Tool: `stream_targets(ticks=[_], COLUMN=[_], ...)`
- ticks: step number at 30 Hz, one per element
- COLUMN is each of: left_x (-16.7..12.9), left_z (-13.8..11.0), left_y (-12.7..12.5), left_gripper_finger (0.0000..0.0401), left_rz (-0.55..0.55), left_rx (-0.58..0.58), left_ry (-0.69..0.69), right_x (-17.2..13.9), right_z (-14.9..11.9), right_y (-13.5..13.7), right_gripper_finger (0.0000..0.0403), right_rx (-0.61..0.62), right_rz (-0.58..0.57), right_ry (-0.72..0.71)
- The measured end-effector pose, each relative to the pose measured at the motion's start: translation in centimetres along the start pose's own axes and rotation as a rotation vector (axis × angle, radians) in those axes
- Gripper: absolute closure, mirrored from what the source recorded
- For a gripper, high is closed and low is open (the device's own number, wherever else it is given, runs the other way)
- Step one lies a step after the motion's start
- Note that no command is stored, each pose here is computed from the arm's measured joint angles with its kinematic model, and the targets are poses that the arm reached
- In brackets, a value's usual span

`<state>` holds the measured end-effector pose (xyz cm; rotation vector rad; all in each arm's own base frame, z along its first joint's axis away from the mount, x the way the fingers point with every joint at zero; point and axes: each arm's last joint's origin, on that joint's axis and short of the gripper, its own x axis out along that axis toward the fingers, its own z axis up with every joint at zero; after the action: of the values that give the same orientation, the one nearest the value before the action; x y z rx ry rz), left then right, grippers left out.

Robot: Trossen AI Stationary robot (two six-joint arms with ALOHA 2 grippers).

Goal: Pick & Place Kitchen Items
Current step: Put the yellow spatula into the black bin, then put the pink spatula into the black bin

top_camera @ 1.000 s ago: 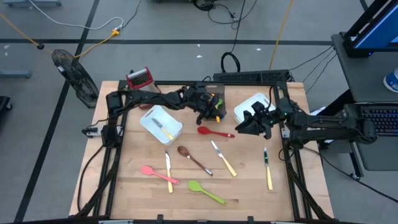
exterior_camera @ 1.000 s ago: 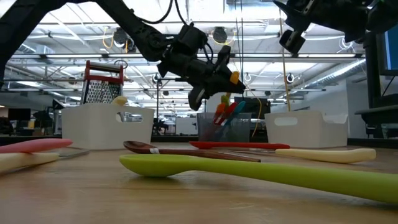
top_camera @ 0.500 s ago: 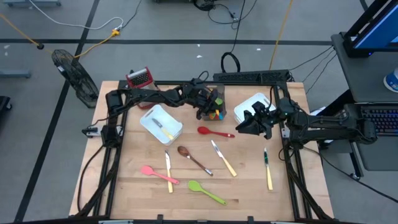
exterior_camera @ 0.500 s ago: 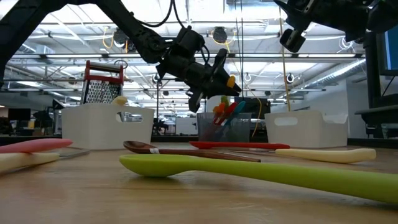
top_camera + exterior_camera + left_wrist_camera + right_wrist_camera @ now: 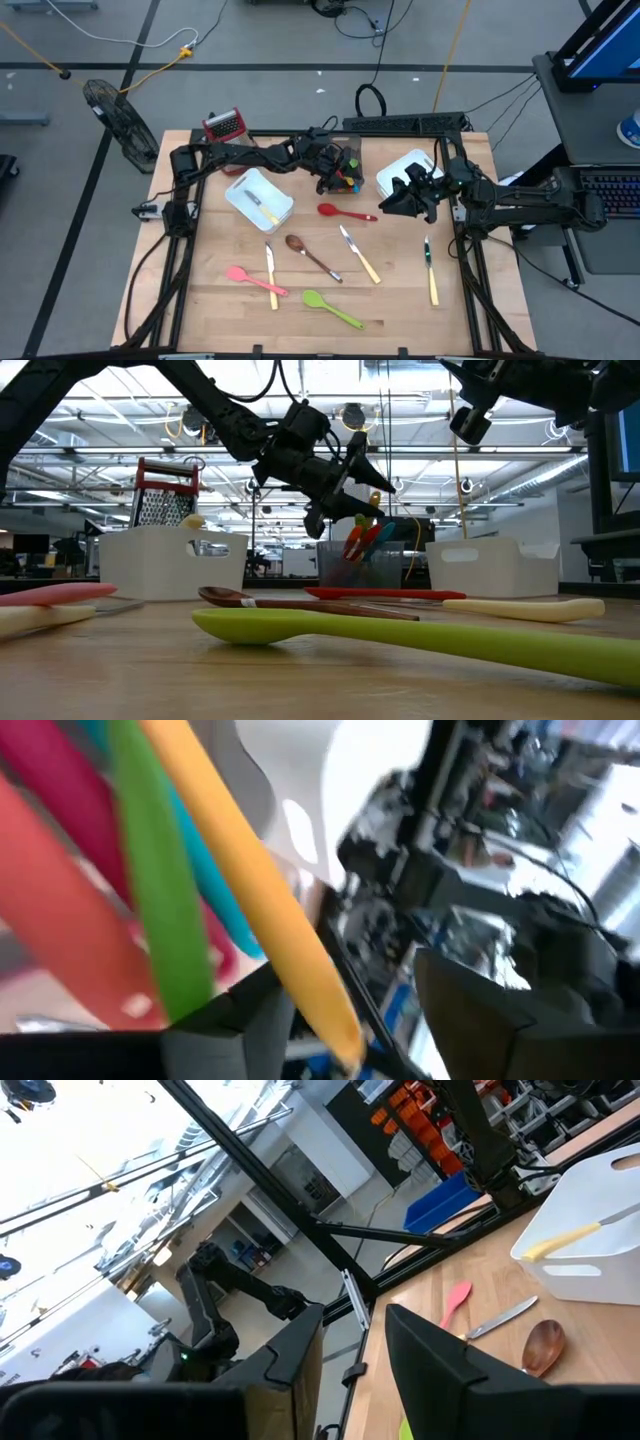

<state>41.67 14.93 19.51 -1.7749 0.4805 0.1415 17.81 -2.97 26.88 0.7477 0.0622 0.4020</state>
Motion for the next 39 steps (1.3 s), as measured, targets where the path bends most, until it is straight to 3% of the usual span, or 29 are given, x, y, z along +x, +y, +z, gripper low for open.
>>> stream_targets(ticks=[6,14,18,25,29,39], left_x=[-0.3,-0.2,-0.6,-2.3,-3.3,-6.9], left_z=[-0.3,-1.8,-3.9,-9.4,-13.0,-21.2], left_y=[-1.3,-2.8,-4.5,-7.8,-8.3,-6.3], left_gripper_finger=[0.0164,0.0162,0.0162,0.0162,0.0162,0.0162], left_rz=[-0.103,-0.198,-0.26,-0.357,-0.282,0.117], left_rx=[0.017,0.011,0.103,0.376,0.46,0.59], left_ry=[0.148,0.28,0.291,0.223,0.18,-0.016], right_x=[0.0,0.0,0.0,0.0,0.0,-0.2], right_z=[0.0,0.0,0.0,0.1,0.1,0.3], right_y=[0.0,0.0,0.0,0.0,0.0,0.5], right_gripper_finger=[0.0298,0.0298,0.0298,0.0298,0.0298,0.0298], right_rx=[0.014,0.015,0.009,-0.019,-0.024,-0.041], right_rz=[-0.012,-0.013,-0.013,-0.011,-0.008,0.013], right_ry=[-0.013,-0.014,-0.014,-0.016,-0.018,-0.038])
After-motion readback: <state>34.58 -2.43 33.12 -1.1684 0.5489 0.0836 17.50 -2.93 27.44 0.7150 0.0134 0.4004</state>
